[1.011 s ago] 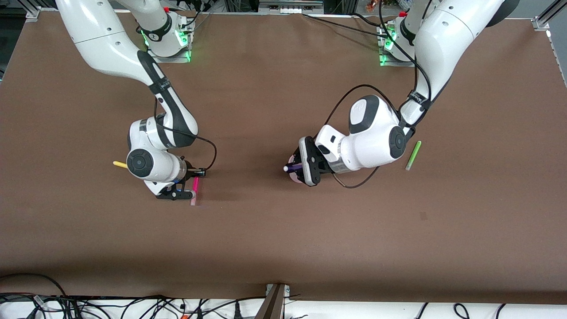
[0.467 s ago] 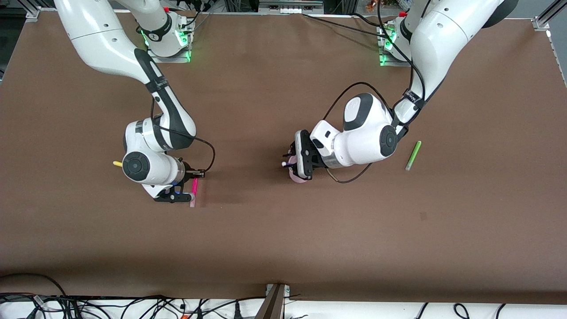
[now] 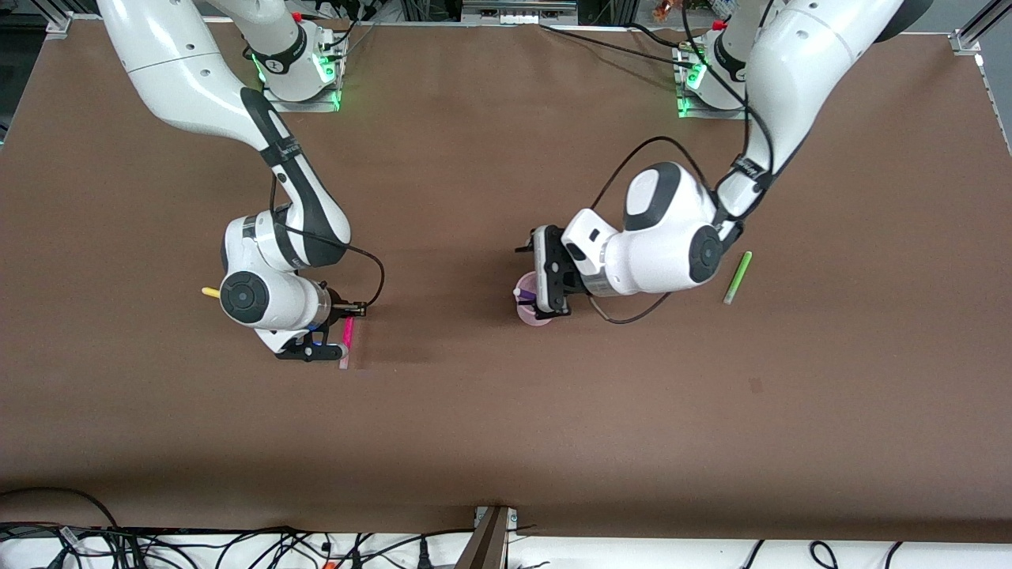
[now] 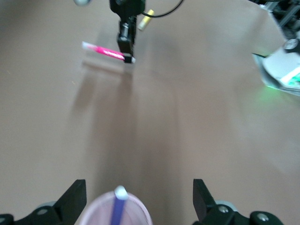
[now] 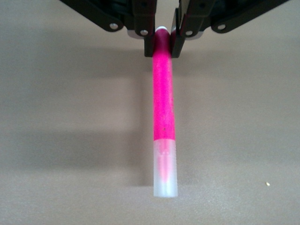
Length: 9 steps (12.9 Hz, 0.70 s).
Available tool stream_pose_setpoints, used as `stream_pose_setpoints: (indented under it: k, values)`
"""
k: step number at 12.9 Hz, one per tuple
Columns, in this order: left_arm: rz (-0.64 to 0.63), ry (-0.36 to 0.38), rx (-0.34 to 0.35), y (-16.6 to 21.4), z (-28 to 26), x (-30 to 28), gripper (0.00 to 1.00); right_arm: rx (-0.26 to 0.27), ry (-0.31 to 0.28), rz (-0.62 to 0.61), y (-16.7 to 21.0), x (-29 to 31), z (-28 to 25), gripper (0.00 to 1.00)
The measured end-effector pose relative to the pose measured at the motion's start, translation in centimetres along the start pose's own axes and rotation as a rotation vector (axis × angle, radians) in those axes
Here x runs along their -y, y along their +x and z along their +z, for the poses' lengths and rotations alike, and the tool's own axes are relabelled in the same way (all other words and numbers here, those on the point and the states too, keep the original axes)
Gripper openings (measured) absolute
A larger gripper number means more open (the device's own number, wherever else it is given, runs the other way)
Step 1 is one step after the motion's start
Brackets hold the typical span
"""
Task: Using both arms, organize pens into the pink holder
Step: 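Open the left gripper and withdraw while the right gripper brings the marker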
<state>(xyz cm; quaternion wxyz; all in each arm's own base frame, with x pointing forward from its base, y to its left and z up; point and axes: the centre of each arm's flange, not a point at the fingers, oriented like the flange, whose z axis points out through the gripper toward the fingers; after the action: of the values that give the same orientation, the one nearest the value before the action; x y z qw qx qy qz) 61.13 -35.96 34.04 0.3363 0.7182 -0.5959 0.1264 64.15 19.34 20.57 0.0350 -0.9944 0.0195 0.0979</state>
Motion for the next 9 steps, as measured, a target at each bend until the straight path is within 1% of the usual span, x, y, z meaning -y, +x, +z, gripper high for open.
stream_pose_setpoints:
  k: [1,2,3,4,5,7,8,9]
  values:
    - [-0.034,-0.043,0.035,-0.5,-2.6,-0.5,1.00,0.000,0.000,0.019,0.0,0.1,0.0,0.17]
    - [-0.084,-0.080,0.093,-1.3,-5.4,-1.2,1.00,0.002,0.000,0.036,-0.1,0.3,0.0,0.17]
    - [-0.151,-0.096,0.182,-2.0,-7.8,-2.3,1.00,0.014,0.006,0.054,-0.3,0.7,0.0,0.17]
    - [-0.235,-0.078,0.290,-2.4,-9.9,-3.5,1.00,0.036,0.028,0.088,-0.5,1.4,-0.3,0.17]
    - [-0.321,-0.030,0.389,-2.5,-11.7,-4.8,1.00,0.066,0.057,0.127,-0.7,2.6,-1.1,0.17]
    - [-0.468,0.110,0.541,-2.1,-14.1,-6.9,1.00,0.121,0.094,0.209,-1.5,5.6,-3.3,0.17]
    - [-0.538,0.195,0.597,-2.2,-14.9,-7.2,1.00,0.149,0.106,0.254,-2.1,7.3,-4.2,0.17]
    - [-0.613,0.276,0.630,-2.5,-15.5,-7.1,1.00,0.176,0.127,0.302,-2.9,9.2,-5.1,0.17]
